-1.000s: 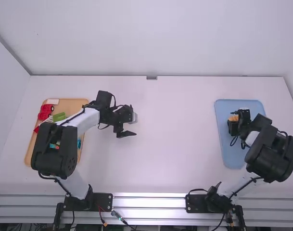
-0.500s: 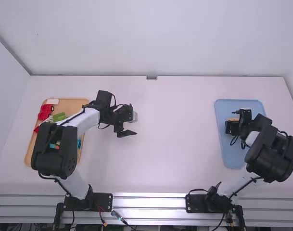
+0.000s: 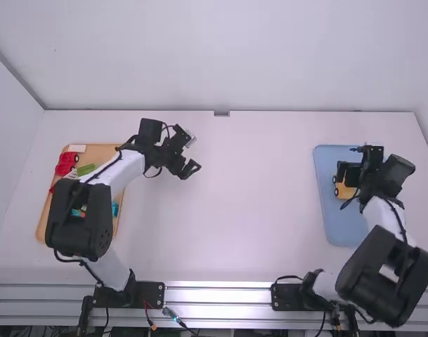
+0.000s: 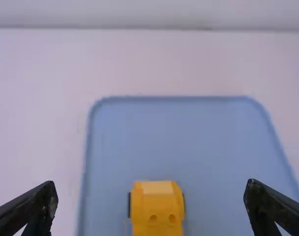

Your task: Assemble lego blocks to make yellow taxi

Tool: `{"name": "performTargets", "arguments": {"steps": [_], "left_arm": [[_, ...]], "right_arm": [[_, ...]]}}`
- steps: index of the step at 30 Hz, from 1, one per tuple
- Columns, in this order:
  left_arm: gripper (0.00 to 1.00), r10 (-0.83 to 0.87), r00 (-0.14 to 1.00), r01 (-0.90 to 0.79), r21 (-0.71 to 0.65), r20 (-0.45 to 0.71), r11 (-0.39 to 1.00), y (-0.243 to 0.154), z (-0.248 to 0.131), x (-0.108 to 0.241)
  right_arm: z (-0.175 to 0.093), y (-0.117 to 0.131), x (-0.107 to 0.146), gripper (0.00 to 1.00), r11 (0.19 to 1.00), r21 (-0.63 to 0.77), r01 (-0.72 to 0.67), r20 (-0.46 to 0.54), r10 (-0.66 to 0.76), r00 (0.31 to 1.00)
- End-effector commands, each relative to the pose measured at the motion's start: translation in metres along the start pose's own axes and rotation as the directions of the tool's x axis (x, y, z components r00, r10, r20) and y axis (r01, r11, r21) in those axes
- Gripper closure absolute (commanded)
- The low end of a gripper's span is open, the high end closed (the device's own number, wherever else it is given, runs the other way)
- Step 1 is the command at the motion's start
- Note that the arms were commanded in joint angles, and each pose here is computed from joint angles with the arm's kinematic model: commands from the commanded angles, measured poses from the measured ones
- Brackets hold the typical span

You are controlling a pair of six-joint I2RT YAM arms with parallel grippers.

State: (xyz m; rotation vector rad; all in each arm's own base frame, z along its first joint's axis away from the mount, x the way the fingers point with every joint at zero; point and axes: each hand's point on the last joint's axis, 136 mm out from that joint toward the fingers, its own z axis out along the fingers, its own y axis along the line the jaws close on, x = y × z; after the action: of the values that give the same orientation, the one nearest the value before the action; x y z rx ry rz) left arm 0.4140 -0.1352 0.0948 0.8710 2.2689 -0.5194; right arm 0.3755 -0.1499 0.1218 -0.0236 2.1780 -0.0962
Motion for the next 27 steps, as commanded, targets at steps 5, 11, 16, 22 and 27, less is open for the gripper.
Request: {"name": "performTargets", "arguments": {"steps": [5,11,16,22,27], "left_arm": [[0.01,-0.178,0.984,0.177,-0.128,0.002,0.976,0.020,-0.032,-0.034],[0.01,-0.127,0.991,0.132,-0.136,0.045,0.982,0.006,-0.047,-0.048],[0.01,-0.129,0.986,0.156,-0.307,0.106,0.939,0.007,-0.070,-0.051],[0.01,-0.034,0.983,0.118,-0.480,0.180,0.869,-0.017,-0.099,-0.048],[0.01,-0.013,0.966,0.138,-0.472,0.259,0.871,-0.039,-0.117,-0.039]], "right_arm": [[-0.036,0.079,-0.050,0.01,0.986,-0.125,0.115,0.108,-0.101,0.989],[-0.056,0.138,-0.068,0.01,0.954,-0.215,0.210,0.168,-0.176,0.970],[-0.058,0.168,-0.074,0.01,0.961,-0.208,0.183,0.165,-0.150,0.975],[-0.066,0.217,-0.073,0.01,0.928,-0.274,0.250,0.184,-0.205,0.961],[-0.078,0.258,-0.077,0.01,0.881,-0.347,0.323,0.247,-0.246,0.937]]}}
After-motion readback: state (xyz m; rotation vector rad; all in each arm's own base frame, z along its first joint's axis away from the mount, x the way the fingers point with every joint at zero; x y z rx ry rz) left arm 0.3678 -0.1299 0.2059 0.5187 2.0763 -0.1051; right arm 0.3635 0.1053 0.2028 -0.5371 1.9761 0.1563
